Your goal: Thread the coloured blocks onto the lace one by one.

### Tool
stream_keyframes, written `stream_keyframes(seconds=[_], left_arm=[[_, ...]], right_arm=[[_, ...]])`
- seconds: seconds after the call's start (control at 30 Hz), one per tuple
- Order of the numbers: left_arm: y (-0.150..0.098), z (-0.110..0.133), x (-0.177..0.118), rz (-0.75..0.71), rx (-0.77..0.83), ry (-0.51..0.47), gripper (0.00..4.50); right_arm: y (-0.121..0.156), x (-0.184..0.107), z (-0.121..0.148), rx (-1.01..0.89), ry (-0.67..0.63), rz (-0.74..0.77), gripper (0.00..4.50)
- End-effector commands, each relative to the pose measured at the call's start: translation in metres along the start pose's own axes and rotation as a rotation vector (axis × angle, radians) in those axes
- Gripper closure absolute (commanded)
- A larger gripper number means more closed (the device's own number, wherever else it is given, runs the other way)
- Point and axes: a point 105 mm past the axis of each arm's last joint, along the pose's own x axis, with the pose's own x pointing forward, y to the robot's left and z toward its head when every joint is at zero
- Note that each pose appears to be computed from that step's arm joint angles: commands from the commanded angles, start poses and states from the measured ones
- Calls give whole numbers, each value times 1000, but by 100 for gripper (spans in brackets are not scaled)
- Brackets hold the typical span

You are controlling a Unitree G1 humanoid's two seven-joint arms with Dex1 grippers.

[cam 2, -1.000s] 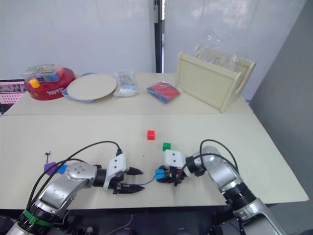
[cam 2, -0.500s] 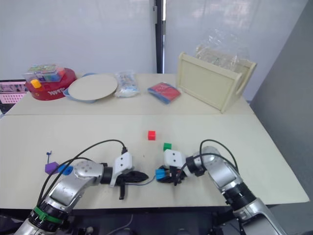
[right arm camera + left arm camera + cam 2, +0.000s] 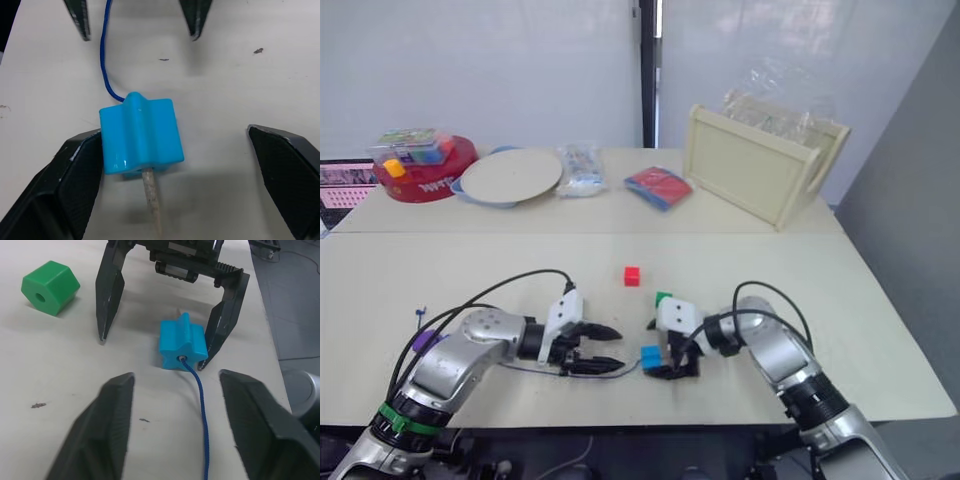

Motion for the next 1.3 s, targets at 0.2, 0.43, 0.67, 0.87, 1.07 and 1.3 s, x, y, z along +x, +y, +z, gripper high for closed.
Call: stream_keyframes(seconds=[0.2,0.43,0.67,0.87,1.07,1.3], left_arm=[[-8,7,40,-35,63,-17,72],[-7,-3,58,-47,101,8,72],[-12,-4,59,-93,85,0,283],[-11,-8,56,-102,89,20,314],[-10,-11,54,-104,92,37,314],[-10,-15,45,-120,85,60,314]], right_arm=[[16,-32,-8,24,33,-12,0],[17,-31,-11,34,40,-44,0],[11,-28,-11,30,46,-51,0],[8,-23,-9,22,37,-52,108],[7,-22,-9,12,38,-49,314],[6,-28,-8,-13,44,-47,450]])
